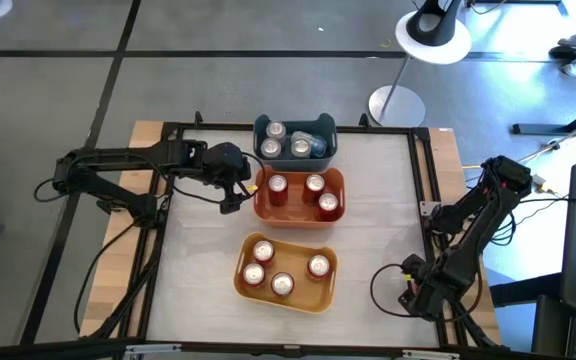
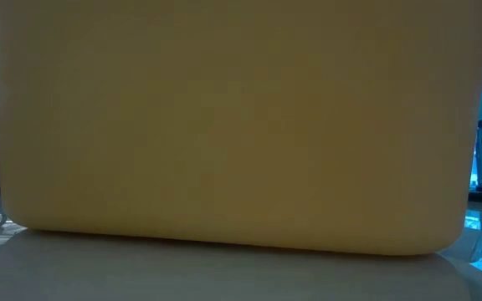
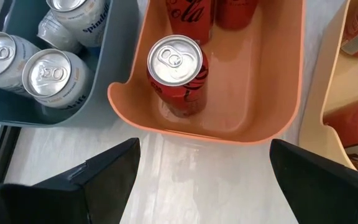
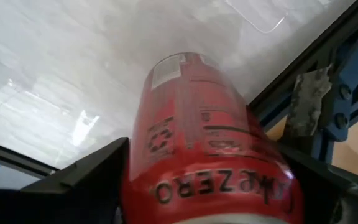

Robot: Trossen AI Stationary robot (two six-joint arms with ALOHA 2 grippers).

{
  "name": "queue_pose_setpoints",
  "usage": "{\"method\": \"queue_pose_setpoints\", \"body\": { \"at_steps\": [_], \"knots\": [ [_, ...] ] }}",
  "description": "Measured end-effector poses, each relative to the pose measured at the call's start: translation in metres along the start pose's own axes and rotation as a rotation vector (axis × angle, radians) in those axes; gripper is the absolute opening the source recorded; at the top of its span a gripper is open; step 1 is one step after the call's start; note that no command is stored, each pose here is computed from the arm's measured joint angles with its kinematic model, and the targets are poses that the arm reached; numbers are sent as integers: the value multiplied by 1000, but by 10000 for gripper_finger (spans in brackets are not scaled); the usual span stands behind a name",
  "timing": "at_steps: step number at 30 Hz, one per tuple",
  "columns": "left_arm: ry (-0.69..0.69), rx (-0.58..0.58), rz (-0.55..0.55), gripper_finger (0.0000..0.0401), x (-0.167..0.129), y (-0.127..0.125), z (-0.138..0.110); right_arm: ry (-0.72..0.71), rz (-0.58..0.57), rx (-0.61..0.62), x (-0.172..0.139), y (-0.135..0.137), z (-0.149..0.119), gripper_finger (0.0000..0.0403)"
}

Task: Sort soda cans
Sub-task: Put the red soda can into the orange bin

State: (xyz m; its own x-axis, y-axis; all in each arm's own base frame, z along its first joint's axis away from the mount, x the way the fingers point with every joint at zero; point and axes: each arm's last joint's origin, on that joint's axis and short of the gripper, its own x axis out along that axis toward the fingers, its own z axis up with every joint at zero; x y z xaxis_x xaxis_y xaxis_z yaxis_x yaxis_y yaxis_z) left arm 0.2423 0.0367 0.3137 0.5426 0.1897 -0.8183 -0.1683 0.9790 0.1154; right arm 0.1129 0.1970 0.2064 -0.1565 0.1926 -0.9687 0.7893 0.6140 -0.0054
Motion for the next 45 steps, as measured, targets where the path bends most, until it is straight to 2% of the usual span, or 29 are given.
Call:
{"method": "queue_pose_setpoints", "body": {
  "at_steps": [5,12,19,28,34,41,45],
  "knots": [
    [0,0,0,347,0,0,0,-12,15,17,-1,1,0,285],
    [0,0,0,347,0,0,0,-32,36,16,-10,5,-2,285],
    [-8,-2,0,347,0,0,1,-100,80,39,-40,15,10,285],
    [14,-8,-1,347,0,0,-1,-362,191,-28,-109,28,40,285],
    [41,-8,-2,347,0,0,-4,-537,323,-81,-151,37,58,285],
    [85,3,-3,347,-1,0,-9,-705,426,-167,-180,47,82,285],
    [80,32,-4,347,-1,0,-8,-846,517,-220,-197,56,102,285]
  ]
}}
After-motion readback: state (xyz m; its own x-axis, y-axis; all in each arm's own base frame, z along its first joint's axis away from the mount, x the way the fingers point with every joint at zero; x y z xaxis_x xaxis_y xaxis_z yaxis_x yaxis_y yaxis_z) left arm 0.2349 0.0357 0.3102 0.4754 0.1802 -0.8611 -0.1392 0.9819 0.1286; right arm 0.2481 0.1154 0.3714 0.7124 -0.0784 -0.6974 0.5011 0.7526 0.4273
